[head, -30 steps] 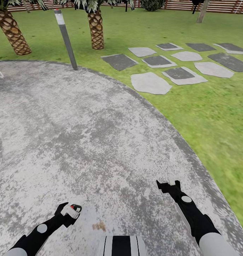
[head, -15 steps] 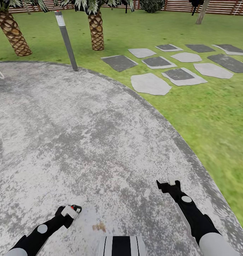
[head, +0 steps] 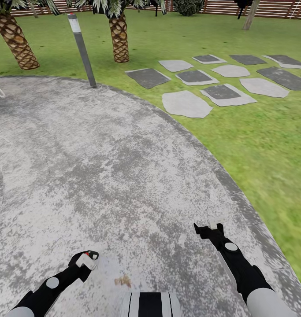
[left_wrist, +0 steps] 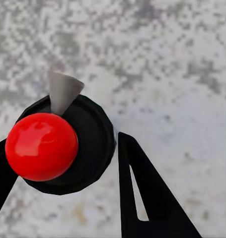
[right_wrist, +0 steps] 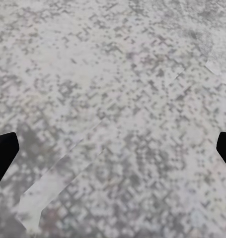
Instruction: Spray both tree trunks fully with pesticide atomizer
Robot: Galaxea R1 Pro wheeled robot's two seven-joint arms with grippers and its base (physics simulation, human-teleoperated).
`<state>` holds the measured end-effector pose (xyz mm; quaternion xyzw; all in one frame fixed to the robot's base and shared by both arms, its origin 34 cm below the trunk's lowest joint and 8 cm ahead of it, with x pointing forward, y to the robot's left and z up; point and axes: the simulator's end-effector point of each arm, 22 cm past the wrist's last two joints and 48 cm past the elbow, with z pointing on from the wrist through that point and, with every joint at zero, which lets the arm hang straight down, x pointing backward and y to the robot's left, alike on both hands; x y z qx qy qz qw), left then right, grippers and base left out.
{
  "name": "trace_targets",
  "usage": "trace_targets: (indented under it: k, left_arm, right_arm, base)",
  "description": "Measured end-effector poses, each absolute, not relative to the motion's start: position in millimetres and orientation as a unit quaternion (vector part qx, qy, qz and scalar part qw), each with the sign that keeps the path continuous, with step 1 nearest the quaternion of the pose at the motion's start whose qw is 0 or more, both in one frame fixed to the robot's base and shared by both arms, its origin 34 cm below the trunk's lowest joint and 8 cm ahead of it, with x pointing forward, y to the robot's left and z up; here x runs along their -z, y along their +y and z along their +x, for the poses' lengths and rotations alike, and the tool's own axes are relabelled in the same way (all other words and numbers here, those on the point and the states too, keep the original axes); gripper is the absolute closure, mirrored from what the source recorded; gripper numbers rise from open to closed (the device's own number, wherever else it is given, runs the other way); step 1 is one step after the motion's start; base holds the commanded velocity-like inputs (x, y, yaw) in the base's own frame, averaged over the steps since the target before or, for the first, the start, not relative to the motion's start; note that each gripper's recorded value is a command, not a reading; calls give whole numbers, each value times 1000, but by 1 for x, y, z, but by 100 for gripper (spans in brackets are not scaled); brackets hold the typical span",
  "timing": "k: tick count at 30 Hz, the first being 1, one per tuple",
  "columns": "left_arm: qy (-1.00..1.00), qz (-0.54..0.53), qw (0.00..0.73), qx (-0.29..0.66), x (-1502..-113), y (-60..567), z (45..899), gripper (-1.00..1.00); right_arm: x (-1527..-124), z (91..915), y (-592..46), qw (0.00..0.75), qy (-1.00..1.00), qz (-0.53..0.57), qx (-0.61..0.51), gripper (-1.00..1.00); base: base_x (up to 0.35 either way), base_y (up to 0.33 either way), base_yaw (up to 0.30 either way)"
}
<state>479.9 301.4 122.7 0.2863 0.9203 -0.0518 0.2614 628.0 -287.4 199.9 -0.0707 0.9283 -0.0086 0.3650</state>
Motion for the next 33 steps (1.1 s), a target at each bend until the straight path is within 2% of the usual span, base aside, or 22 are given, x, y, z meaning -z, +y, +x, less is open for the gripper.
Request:
trace_targets:
  k: [33]
  left_arm:
    - [914, 287, 283, 44, -144, 302, 498, 100]
  right_arm:
    - [-228, 642, -287, 388, 919, -71, 10, -100]
  base:
    - [0, 0, 0]
